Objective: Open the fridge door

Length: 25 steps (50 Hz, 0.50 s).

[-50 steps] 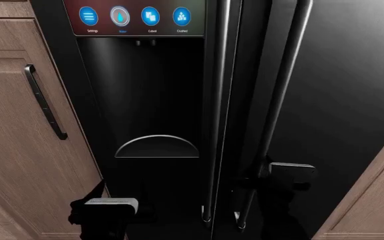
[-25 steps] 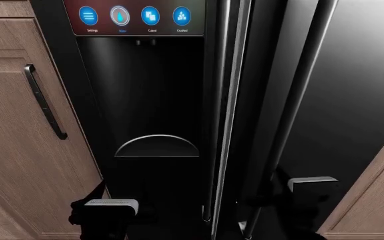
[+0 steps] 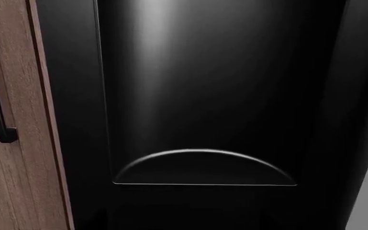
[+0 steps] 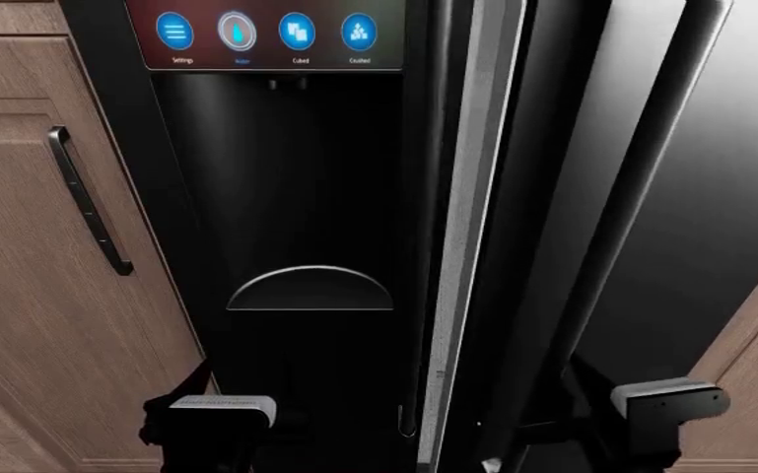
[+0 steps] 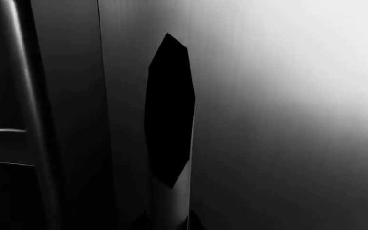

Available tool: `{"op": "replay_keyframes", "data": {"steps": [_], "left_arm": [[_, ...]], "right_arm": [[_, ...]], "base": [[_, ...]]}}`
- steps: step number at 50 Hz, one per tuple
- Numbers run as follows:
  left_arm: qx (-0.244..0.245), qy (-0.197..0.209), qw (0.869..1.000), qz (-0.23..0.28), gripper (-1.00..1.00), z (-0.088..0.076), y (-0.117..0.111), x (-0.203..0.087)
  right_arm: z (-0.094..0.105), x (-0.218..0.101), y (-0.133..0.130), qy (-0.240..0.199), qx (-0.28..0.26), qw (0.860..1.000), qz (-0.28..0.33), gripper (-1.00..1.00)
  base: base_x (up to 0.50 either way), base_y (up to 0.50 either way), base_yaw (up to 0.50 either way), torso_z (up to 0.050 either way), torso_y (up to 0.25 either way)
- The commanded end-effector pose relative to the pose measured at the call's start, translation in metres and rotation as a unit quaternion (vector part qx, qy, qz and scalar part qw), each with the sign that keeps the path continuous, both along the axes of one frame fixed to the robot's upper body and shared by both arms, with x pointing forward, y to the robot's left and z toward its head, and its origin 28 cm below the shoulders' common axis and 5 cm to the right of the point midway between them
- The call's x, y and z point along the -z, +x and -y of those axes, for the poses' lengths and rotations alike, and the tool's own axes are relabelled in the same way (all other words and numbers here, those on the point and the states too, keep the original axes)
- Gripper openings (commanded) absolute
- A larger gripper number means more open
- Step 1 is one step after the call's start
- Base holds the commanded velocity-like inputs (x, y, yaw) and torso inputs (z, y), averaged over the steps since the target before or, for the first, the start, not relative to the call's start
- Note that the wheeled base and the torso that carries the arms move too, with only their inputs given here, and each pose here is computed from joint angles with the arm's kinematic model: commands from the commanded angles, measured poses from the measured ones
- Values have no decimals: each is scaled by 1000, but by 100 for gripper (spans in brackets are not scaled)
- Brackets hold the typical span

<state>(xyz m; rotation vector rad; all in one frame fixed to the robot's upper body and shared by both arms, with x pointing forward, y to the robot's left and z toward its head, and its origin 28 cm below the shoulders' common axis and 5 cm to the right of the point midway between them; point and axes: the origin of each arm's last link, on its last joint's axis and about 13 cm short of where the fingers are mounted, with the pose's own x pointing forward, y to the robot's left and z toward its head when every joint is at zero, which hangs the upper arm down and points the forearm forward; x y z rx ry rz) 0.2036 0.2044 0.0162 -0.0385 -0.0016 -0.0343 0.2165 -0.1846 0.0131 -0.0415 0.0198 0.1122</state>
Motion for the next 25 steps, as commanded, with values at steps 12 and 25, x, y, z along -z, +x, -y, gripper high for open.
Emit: {"op": "replay_keyframes", "data": {"steps": [12,25], "left_arm": [[4,1,1000,0,100,1,-1,0],[2,3,1000,1,100,1,-3,-1]], "right_arm": [[52,-38,-8,-14,71,993,90,-100],[72,-45,-27,-11,59,994,93,-100]], "base": [[0,-3,-4,2,4],[0,-3,-4,2,4]]}}
